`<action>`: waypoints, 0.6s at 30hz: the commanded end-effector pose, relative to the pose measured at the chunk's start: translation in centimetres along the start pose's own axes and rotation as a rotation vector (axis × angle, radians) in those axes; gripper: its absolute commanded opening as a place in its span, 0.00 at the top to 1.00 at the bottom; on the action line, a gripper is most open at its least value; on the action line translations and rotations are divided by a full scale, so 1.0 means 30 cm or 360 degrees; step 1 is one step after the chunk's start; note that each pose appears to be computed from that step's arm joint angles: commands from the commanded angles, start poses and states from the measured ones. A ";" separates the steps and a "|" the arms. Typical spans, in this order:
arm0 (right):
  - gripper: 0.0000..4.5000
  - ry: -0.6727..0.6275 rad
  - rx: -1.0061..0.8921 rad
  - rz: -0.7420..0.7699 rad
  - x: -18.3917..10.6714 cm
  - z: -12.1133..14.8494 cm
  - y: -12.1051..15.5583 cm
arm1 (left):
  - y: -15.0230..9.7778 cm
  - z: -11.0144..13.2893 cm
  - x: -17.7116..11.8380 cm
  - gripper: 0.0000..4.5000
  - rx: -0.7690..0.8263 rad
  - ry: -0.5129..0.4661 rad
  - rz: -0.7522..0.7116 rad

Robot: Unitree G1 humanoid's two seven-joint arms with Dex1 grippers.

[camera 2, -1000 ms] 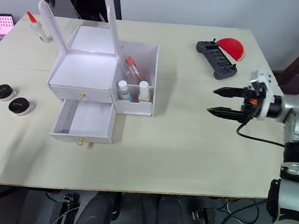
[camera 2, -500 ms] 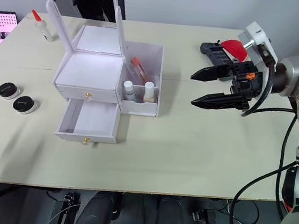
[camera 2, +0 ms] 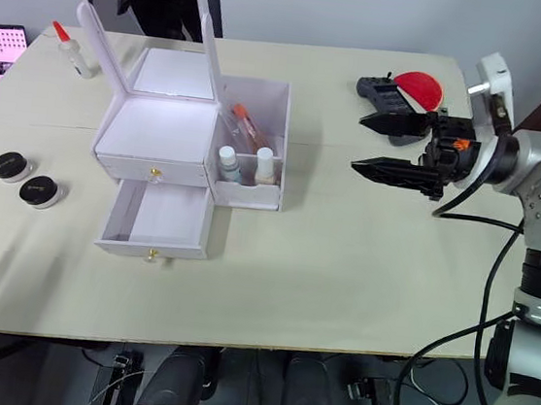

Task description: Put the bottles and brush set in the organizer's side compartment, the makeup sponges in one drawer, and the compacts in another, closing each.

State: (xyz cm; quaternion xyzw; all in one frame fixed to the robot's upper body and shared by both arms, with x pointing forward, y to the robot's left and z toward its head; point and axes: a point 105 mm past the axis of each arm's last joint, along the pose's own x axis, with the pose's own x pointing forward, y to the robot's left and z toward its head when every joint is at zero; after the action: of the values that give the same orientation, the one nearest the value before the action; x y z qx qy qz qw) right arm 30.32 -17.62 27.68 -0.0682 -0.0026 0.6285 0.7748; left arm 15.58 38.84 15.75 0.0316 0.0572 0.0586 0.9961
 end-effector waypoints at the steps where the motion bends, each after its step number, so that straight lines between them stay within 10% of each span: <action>1: 0.00 -0.0016 -0.0082 0.0054 0.016 0.032 0.020 | -0.014 0.002 0.024 0.01 -0.0025 0.0001 0.0026; 18: 0.00 0.0040 -0.0145 0.0106 0.051 0.066 0.052 | -0.072 -0.086 0.267 0.01 -0.0075 0.0124 -0.0007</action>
State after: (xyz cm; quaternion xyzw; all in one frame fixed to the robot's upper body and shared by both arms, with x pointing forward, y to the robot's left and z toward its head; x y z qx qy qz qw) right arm 29.48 -15.75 28.10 -0.0929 0.0018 0.6519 0.7526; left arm 23.06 37.69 11.28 -0.0132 0.1083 0.0570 0.9924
